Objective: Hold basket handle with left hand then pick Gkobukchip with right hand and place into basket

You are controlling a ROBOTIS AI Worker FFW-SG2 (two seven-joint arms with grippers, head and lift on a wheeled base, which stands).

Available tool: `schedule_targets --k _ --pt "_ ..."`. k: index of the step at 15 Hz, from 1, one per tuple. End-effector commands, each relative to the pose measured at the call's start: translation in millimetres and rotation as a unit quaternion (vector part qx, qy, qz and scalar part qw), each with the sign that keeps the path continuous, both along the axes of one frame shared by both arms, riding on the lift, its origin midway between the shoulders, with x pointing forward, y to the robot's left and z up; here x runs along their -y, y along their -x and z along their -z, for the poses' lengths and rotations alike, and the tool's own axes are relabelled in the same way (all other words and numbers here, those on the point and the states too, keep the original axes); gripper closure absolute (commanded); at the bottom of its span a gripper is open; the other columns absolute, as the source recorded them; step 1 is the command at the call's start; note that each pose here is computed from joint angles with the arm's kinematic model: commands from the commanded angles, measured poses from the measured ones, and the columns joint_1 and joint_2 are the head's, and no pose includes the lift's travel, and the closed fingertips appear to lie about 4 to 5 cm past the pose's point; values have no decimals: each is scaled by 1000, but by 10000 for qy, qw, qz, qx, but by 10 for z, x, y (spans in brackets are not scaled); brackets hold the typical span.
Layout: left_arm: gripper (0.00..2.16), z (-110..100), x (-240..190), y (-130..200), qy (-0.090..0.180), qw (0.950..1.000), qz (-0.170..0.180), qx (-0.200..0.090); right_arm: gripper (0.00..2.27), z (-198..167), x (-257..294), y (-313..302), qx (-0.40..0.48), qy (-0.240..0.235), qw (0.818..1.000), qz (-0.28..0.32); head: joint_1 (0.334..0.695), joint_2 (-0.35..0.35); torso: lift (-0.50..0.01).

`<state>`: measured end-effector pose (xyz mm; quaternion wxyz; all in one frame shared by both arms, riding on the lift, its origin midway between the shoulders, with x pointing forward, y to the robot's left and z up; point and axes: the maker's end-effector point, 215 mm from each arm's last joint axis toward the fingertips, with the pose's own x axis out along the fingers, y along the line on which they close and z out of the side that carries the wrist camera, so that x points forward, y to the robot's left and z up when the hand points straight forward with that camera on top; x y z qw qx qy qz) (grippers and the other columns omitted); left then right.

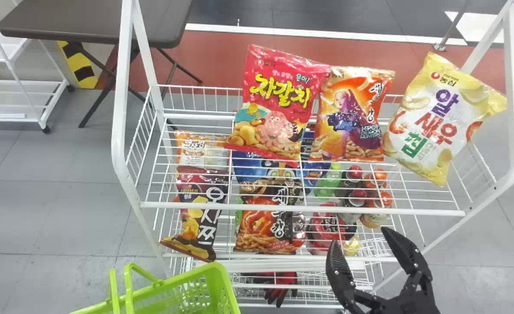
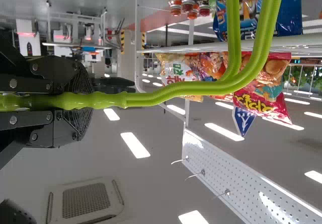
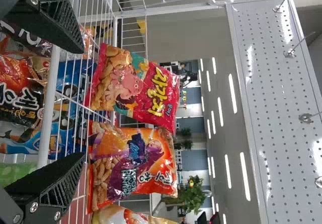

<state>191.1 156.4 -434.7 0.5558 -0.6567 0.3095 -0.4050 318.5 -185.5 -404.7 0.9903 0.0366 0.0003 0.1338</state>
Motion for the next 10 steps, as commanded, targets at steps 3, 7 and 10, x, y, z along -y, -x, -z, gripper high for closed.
schedule_targets --k 3,7,10 --pt "2152 29 24 9 -28 10000 22 -36 80 35 20 11 -38 12 10000 43 695 -72 0" --pt "2152 51 15 -1 -7 10000 1 -66 80 36 18 11 -41 1 10000 49 695 -79 0" --pt "2152 48 13 -4 -7 10000 -6 -50 80 44 28 11 -50 3 10000 73 695 -79 0"
